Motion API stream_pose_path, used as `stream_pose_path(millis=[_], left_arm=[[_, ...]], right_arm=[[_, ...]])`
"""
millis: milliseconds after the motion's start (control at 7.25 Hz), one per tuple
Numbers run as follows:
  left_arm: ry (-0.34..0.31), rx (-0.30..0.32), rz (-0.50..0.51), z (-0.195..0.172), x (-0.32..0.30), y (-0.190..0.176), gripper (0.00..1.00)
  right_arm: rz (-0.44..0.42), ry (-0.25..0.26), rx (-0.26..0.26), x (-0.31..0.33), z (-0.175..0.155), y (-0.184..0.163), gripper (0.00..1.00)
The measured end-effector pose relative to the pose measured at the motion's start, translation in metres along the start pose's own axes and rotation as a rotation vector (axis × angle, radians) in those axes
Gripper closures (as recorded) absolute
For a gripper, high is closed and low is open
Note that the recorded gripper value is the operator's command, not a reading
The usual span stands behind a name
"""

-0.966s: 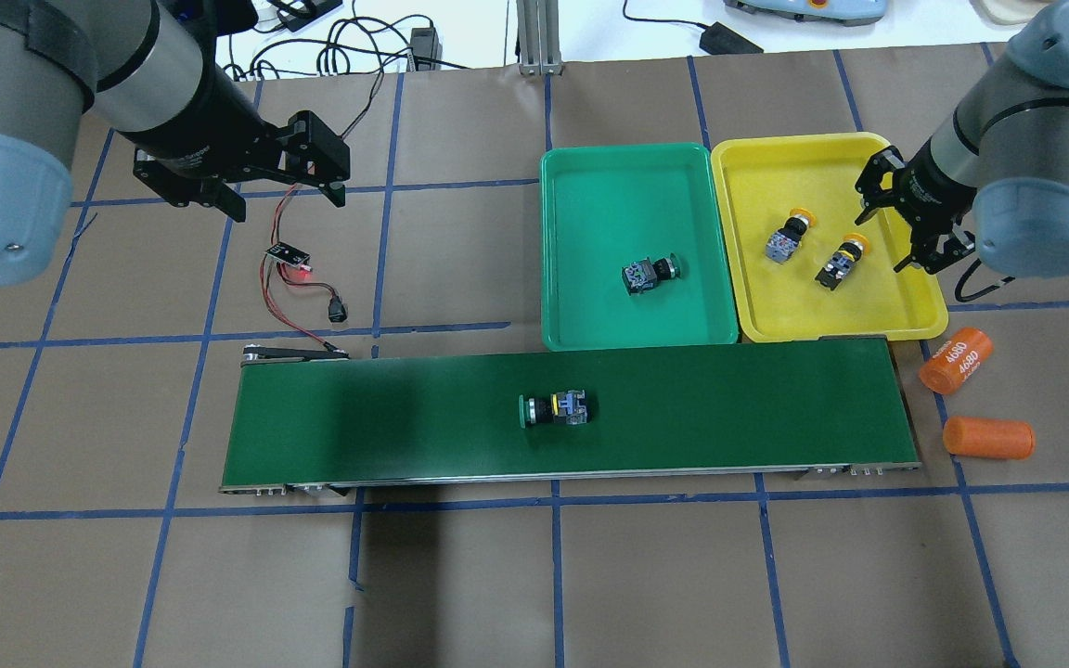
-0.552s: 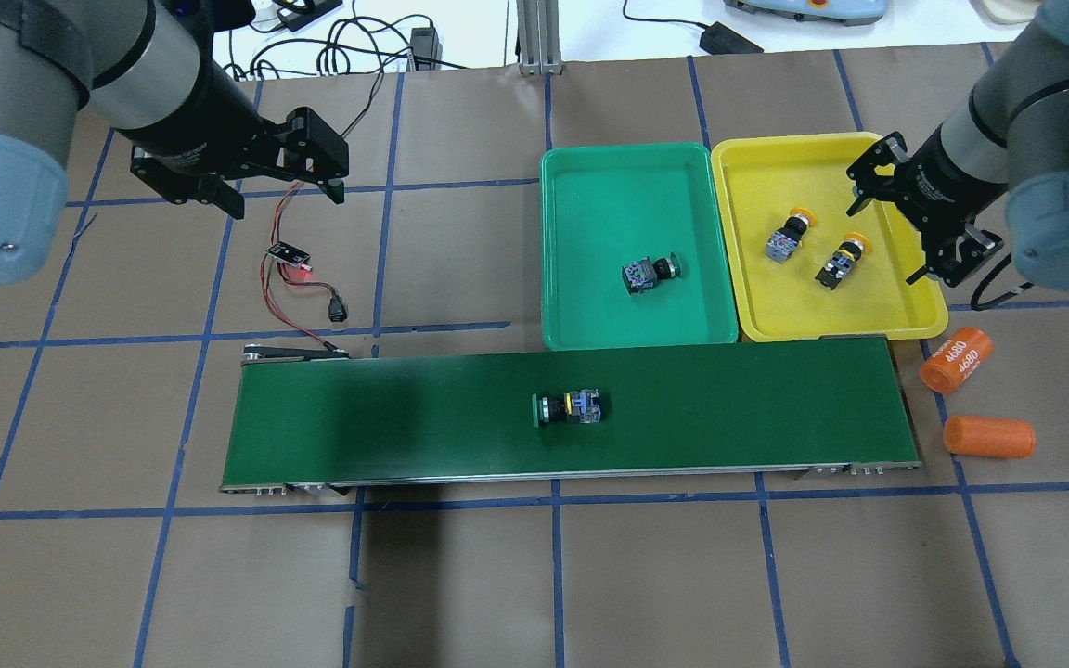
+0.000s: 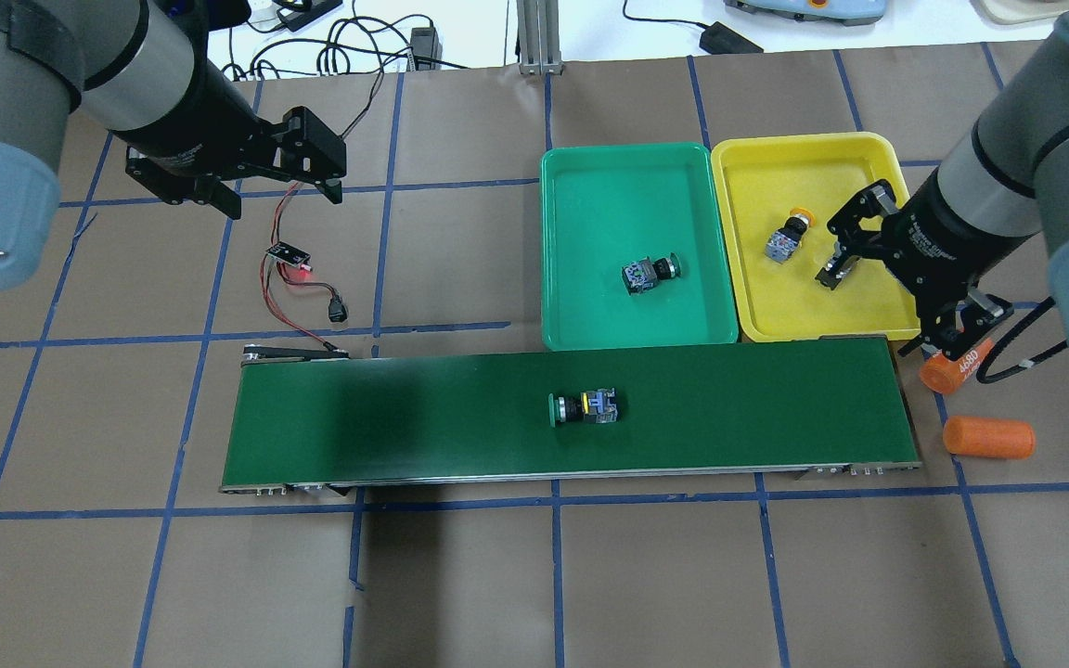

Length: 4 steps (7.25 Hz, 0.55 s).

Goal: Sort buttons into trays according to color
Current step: 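Move the right gripper back down over the green button on the belt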

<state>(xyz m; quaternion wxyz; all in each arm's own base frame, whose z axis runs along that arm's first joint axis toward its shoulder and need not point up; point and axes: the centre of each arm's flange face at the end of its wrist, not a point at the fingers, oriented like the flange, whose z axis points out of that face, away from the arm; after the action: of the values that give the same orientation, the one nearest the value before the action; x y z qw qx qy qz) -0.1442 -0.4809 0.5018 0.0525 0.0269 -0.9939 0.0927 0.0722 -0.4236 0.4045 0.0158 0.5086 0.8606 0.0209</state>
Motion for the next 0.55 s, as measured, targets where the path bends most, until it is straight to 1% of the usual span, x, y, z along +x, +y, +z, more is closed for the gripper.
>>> stream_pose_path(millis=[138, 276, 414, 552], left_arm=[[0.000, 0.000, 0.001, 0.000, 0.000, 0.001, 0.00], [0.001, 0.001, 0.001, -0.001, 0.001, 0.001, 0.00], [0.001, 0.002, 0.002, -0.002, 0.001, 0.002, 0.00], [0.001, 0.002, 0.002, -0.002, 0.001, 0.003, 0.00]], right_arm=[[0.012, 0.029, -0.023, 0.004, 0.017, 0.008, 0.00], [0.021, 0.039, -0.030, 0.005, 0.027, 0.014, 0.00], [0.035, 0.033, -0.025, 0.003, 0.031, 0.019, 0.00], [0.064, 0.011, -0.029, 0.000, 0.031, 0.022, 0.00]])
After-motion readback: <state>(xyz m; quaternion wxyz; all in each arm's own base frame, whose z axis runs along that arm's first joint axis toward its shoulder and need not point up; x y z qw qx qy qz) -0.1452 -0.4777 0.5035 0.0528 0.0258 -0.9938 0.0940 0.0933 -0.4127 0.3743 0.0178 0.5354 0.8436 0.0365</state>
